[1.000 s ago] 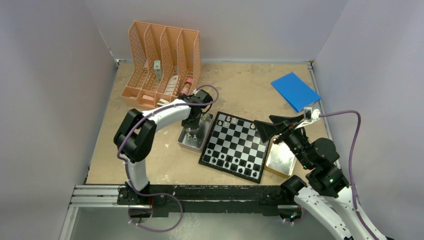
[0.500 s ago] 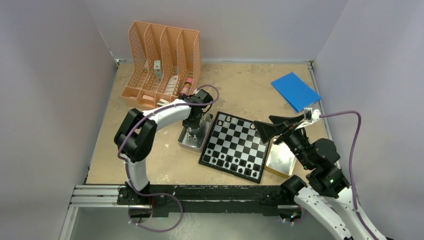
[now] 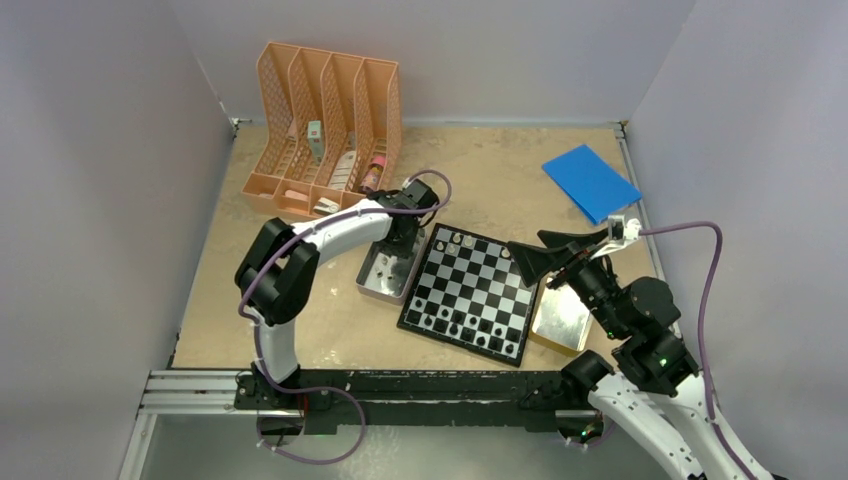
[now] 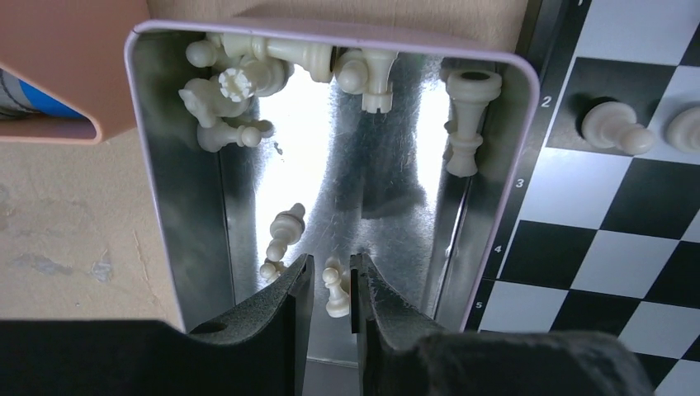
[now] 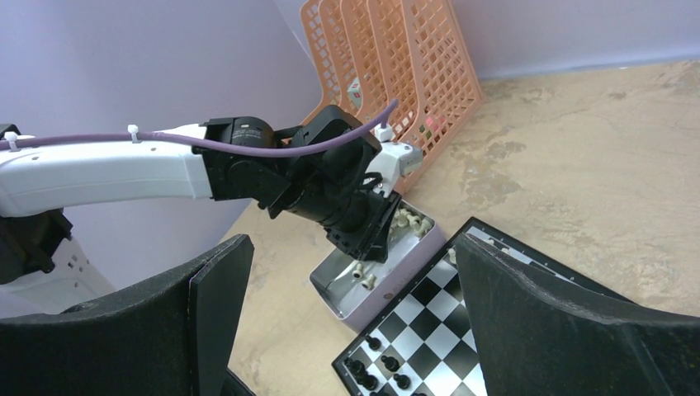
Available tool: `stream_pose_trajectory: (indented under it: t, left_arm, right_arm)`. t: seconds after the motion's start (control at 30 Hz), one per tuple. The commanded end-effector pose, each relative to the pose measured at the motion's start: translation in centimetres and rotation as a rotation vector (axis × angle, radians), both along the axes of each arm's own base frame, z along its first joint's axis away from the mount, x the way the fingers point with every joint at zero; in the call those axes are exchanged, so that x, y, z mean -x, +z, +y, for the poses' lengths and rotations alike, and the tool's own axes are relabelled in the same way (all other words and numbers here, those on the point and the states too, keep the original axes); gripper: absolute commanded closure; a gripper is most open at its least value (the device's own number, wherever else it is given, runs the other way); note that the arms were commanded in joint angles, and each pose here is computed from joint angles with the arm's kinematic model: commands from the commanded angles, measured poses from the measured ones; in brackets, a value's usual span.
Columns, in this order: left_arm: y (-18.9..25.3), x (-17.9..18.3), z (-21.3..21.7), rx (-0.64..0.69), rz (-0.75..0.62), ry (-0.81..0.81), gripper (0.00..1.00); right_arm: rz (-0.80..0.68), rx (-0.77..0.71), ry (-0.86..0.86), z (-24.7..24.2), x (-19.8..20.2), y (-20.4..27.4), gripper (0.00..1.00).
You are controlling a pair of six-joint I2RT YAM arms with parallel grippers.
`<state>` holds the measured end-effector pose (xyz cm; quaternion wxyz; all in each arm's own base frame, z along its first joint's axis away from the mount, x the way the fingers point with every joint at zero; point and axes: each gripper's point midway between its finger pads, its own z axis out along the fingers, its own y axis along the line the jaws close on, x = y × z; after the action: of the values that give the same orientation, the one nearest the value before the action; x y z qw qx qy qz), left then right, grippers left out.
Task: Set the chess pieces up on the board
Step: Pick up the chess piece from the storage box.
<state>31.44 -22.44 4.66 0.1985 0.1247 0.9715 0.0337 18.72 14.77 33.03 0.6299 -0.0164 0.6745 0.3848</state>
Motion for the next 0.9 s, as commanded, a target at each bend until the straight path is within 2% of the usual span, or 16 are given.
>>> stream_pose_trajectory:
  t: [0.0,0.27,0.87]
  left_arm:
    - [2.0,-1.8,-1.3,0.047,-0.060,0.017,0.78]
    - [2.9,-2.4,-0.2,0.032,-0.082,0.050,0.78]
    - [0.0,-1.7,1.8,0.052,-0.017,0.086,0.75]
  right_arm:
    - [-0.050,-0.009,0.026,0.5,0.1,1.1,0.05]
    - [-0.049,-0.010,0.023,0.4,0.1,1.1,0.05]
    - [-0.048,-0.008,0.027,0.5,0.2,1.2,0.05]
